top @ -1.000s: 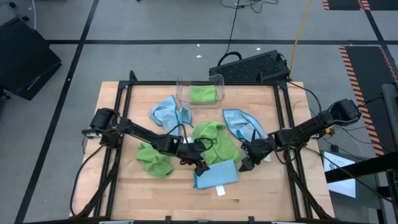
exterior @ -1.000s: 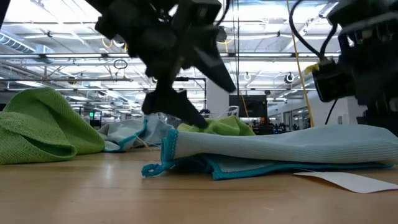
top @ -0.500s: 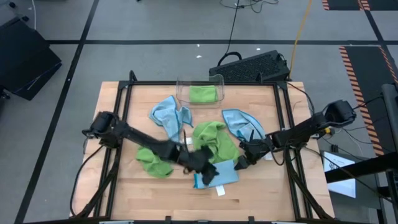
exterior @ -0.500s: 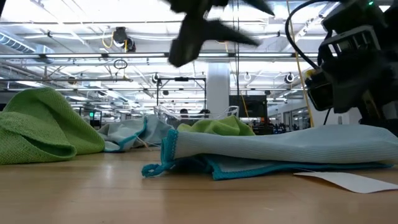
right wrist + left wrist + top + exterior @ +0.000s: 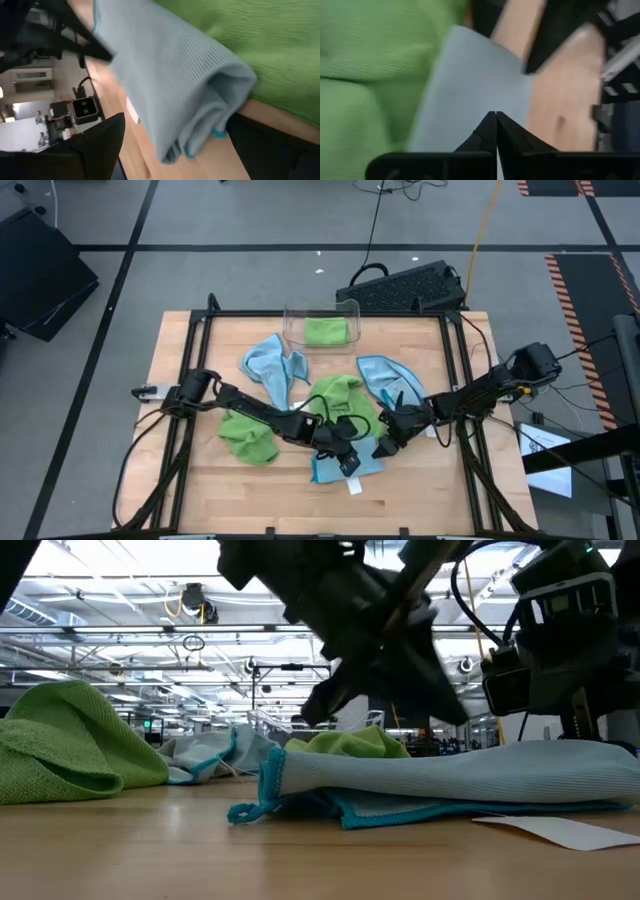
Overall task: Fold microfiber towels
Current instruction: Put the bottom folded blue microfiber cloth into the transparent bin
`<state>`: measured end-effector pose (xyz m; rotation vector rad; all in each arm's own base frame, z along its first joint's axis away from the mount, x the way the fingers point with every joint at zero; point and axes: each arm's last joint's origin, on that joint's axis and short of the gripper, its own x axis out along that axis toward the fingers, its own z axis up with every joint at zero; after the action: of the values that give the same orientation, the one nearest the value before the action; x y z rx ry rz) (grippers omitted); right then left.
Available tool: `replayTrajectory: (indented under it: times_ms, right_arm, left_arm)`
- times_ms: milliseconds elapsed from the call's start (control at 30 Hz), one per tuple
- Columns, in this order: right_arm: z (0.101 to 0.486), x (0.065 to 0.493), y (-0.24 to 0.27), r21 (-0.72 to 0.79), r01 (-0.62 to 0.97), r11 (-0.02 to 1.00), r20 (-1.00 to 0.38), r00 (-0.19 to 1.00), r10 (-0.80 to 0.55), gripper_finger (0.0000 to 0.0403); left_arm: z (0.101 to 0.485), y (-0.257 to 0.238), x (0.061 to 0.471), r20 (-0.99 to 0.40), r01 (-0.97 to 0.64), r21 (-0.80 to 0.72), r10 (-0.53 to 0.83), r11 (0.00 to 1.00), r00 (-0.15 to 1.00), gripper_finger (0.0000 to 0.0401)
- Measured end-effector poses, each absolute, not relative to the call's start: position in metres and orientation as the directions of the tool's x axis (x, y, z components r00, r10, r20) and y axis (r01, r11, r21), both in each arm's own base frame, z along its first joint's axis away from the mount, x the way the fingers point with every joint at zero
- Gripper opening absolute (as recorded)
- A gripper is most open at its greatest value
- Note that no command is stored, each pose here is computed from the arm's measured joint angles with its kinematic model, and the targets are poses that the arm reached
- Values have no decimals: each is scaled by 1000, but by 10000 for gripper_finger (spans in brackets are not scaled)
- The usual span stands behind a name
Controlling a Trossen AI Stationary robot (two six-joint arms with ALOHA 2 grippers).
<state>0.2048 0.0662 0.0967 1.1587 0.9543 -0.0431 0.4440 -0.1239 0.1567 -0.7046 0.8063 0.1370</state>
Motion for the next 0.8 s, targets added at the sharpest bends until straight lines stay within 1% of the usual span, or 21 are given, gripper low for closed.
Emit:
replayTrajectory:
  times_ms: [133,233,333,500,667,800]
  right_arm:
    - [93,210,68,769,464,439,-634,641,433,337]
    - [91,215,69,763,467,447,-641,636,430,328]
    - [89,219,69,758,466,456,-646,630,430,311]
    - [87,228,72,747,463,478,-657,626,420,261]
    - [83,238,74,738,464,489,-665,620,416,201]
    - [80,244,76,731,469,496,-674,613,413,150]
  left_arm:
    - [145,-121,437,-775,-396,-470,-154,789,613,18]
    - [147,-121,437,-775,-374,-452,-149,810,615,31]
    - [146,-120,436,-781,-357,-430,-143,829,607,36]
    - [129,-117,427,-800,-387,-419,-133,821,585,37]
    - [123,-117,424,-774,-374,-466,-164,802,612,37]
    - [119,-117,422,-767,-376,-465,-153,801,623,37]
